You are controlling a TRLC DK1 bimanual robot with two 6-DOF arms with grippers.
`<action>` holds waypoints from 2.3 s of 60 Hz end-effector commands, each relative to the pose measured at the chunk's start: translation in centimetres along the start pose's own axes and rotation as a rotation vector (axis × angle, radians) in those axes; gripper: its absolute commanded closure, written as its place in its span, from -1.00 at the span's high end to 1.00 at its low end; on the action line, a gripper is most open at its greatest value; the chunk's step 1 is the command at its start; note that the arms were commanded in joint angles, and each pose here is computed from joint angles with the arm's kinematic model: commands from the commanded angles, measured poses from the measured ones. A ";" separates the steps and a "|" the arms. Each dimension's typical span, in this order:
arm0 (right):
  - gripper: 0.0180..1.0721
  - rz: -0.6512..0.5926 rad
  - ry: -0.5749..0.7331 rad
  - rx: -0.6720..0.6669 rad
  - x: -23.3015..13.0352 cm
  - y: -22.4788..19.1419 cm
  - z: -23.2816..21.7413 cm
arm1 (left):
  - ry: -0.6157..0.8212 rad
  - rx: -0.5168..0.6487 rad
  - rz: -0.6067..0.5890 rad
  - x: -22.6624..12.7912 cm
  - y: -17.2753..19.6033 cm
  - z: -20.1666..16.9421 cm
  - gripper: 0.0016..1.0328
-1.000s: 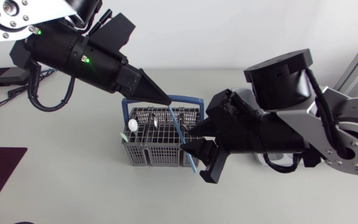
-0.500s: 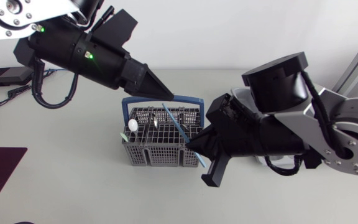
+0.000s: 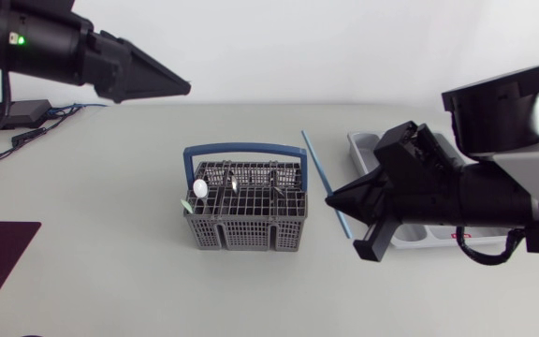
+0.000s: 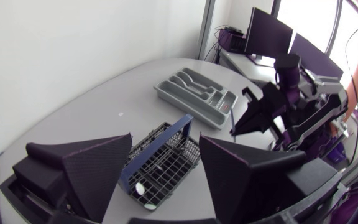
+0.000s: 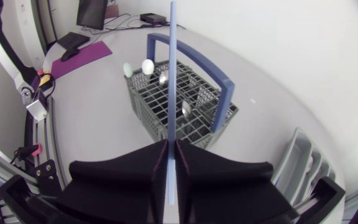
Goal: Unload the cutlery basket into the drawer organizer.
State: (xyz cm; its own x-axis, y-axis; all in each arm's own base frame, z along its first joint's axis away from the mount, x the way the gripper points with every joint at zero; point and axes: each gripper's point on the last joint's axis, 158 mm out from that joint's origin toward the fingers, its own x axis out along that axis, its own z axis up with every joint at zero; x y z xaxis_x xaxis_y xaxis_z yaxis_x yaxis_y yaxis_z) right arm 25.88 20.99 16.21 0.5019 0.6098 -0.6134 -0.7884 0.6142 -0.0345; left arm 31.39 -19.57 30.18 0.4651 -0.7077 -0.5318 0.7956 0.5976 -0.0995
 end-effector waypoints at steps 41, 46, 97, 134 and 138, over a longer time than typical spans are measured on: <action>-0.89 -0.422 0.303 0.474 2.5 -21.3 -13.0 | 0.318 0.805 0.064 2.0 -0.2 -15.0 0.87; -0.89 -0.451 0.323 0.505 3.2 -22.7 -13.7 | 0.325 0.856 0.055 2.1 -0.2 -15.4 0.87; 0.90 -0.408 0.235 0.353 5.0 -19.7 -8.0 | 0.412 1.236 0.014 5.0 2.6 -17.3 0.80; 0.90 -0.072 0.082 -0.031 7.3 -1.1 -2.0 | 0.455 1.367 0.012 6.4 4.5 -17.9 0.57; 0.90 -0.062 0.083 -0.041 7.4 -0.7 -2.0 | 0.457 1.382 0.004 6.5 4.5 -18.2 0.46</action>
State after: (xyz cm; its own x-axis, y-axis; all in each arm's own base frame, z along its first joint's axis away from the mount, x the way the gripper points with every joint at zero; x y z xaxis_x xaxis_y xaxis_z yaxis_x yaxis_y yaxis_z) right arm 30.15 23.93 11.28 0.5402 0.5279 -0.6553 -0.7545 0.6487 -0.0994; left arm 30.46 -14.75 11.25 0.5159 -0.3736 -0.7709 0.6767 -0.3740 0.6342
